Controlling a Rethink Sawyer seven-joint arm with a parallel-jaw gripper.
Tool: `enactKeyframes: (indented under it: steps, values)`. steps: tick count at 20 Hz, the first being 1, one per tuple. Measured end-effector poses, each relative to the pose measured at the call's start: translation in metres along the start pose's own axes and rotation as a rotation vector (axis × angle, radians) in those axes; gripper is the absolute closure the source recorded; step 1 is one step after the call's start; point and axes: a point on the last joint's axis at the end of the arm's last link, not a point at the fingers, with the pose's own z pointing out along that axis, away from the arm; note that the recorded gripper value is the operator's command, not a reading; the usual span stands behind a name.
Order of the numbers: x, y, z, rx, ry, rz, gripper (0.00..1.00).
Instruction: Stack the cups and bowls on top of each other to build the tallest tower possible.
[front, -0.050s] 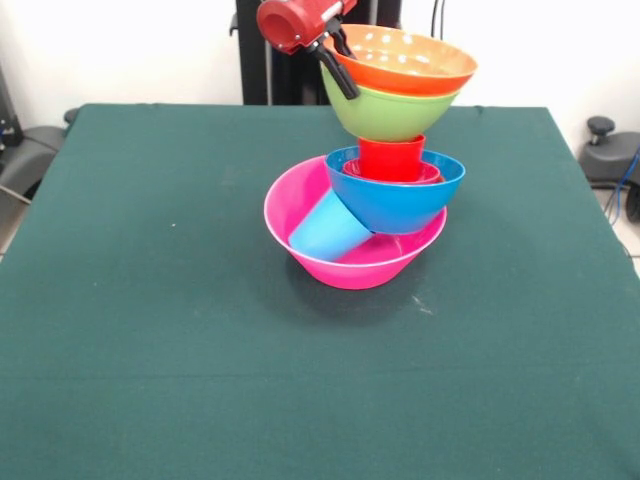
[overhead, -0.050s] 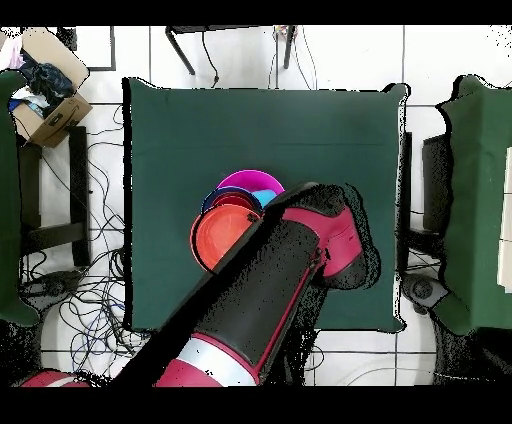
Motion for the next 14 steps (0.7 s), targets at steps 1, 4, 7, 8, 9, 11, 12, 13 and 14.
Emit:
enactKeyframes:
  steps: [1,4,7,8,9,11,12,13,14]
  values:
    - [0.0001,-0.0001,-0.0005,0.001,0.001,0.000,1.00]
    - [0.0002,-0.0002,-0.0010,0.002,0.001,0.000,1.00]
    - [0.0002,-0.0003,-0.0012,0.002,0.002,0.000,1.00]
    - [0.0001,-0.0002,-0.0011,0.002,0.002,0.000,1.00]
    - [-0.0003,-0.0002,-0.0011,0.002,0.003,-0.002,1.00]
    - [-0.0001,-0.0001,-0.0010,0.002,0.010,-0.005,1.00]
    - [-0.0001,0.0000,-0.0008,0.002,0.014,-0.006,1.00]
    - [0.0000,0.0002,-0.0005,0.001,0.021,-0.009,1.00]
    - [0.0001,0.0005,-0.0002,0.000,0.028,-0.013,1.00]
